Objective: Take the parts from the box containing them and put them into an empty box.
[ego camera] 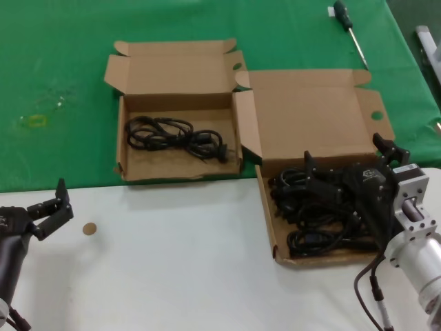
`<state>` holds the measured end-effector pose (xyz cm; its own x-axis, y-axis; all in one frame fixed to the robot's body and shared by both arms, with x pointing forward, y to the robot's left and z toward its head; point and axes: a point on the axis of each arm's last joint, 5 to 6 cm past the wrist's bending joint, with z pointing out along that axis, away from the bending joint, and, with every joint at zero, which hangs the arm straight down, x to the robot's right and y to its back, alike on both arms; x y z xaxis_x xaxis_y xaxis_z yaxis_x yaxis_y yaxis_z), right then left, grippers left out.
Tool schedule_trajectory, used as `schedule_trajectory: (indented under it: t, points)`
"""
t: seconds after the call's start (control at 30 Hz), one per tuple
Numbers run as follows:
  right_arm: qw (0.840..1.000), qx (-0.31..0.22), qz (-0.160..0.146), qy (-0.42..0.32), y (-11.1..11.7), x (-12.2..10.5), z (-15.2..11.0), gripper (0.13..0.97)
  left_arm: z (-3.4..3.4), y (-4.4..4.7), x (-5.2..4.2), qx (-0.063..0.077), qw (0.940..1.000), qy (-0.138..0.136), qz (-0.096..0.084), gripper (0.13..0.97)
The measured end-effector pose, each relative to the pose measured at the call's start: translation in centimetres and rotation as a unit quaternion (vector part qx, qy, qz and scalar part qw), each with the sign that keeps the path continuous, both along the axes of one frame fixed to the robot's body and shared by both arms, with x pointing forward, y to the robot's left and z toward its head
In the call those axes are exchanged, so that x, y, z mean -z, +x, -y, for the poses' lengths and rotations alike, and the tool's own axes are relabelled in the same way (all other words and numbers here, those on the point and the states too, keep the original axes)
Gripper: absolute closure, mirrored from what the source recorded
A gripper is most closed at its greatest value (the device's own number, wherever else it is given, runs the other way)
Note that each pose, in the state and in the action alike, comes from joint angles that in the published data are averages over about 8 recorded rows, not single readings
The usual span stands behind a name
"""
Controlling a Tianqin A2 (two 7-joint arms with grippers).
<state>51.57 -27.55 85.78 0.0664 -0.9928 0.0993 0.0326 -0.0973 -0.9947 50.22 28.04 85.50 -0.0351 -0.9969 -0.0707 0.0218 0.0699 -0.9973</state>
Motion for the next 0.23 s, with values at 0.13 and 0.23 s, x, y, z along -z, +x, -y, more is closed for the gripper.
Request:
schedule_trajectory:
  t: [0.13,0.23]
  points:
    - [1.0,0.0,0.0,0.0,0.0,0.0,0.0,0.13,0.0,0.0,0.0,0.0,1.0,0.0,0.0,0.132]
    - [1.0,0.0,0.0,0.0,0.0,0.0,0.0,0.13,0.0,0.0,0.0,0.0,1.0,0.0,0.0,0.132]
